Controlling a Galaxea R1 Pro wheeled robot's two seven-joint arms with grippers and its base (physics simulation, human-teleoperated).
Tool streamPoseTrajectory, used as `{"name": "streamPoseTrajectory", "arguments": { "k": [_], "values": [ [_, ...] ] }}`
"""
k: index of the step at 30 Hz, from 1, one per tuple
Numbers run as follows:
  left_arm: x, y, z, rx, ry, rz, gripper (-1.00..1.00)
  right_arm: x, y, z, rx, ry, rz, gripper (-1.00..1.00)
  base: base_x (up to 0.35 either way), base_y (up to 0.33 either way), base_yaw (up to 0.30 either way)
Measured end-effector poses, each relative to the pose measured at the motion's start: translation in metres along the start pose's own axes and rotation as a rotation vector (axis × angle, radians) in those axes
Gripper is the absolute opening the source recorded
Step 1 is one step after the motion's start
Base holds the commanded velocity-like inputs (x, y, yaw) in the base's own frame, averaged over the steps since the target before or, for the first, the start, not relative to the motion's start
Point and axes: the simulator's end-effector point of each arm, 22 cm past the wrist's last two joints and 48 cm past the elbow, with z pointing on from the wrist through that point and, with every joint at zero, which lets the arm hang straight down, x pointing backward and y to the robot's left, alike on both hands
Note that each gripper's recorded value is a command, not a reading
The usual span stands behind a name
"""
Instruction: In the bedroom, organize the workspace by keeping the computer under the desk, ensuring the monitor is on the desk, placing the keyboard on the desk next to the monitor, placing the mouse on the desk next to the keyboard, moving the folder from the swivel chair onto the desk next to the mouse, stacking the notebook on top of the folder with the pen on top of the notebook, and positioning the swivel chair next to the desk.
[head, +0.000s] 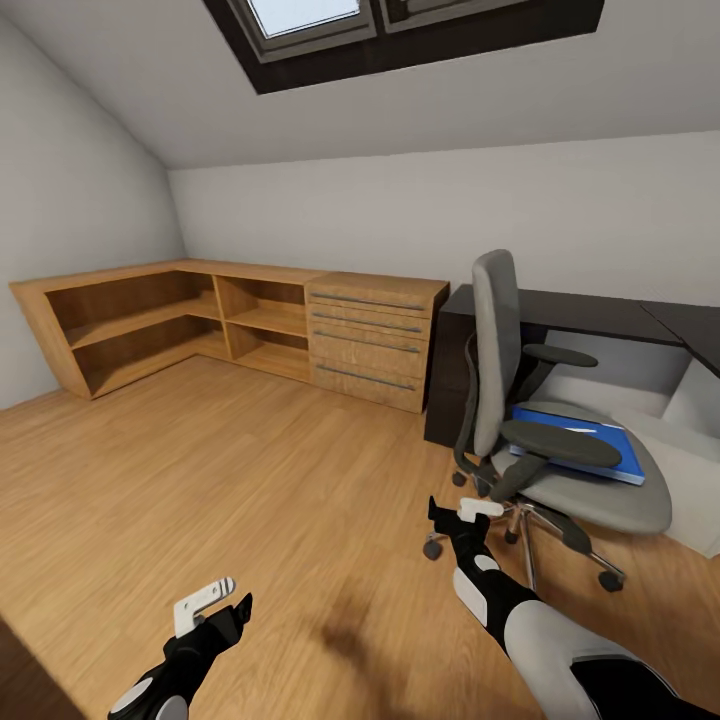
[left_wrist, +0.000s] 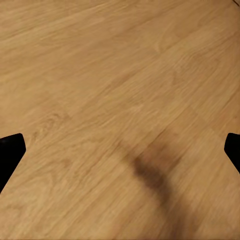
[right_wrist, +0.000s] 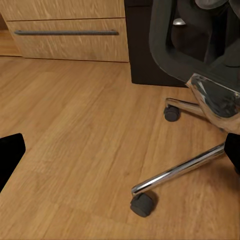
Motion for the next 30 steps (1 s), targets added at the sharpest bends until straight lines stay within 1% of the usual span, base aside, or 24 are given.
{"name": "streamPoseTrajectory", "arguments": {
  "k": [4, 12, 20, 24, 30],
  "values": [
    [0.000, 0.000, 0.000, 0.000, 0.000, 0.000, 1.00, 0.000, 0.000, 0.000, 0.000, -0.001, 0.000, 1.00, -0.030, -0.026, 0.000],
    [0.001, 0.001, 0.000, -0.001, 0.001, 0.000, 1.00, -0.010, -0.001, 0.002, 0.000, -0.024, 0.003, 1.00, -0.230, -0.189, 0.000],
    [0.001, 0.001, 0.000, -0.001, 0.003, 0.000, 1.00, -0.012, 0.001, 0.002, -0.001, -0.027, 0.005, 1.00, -0.189, -0.163, -0.005],
    [0.000, 0.000, 0.000, 0.000, 0.001, 0.000, 1.00, -0.013, 0.001, 0.002, -0.001, -0.029, 0.005, 1.00, -0.063, -0.045, -0.108],
    [-0.002, -0.001, -0.001, 0.003, -0.005, -0.001, 1.00, -0.017, 0.001, 0.001, -0.001, -0.035, 0.005, 1.00, -0.011, -0.008, -0.208]
  ]
}}
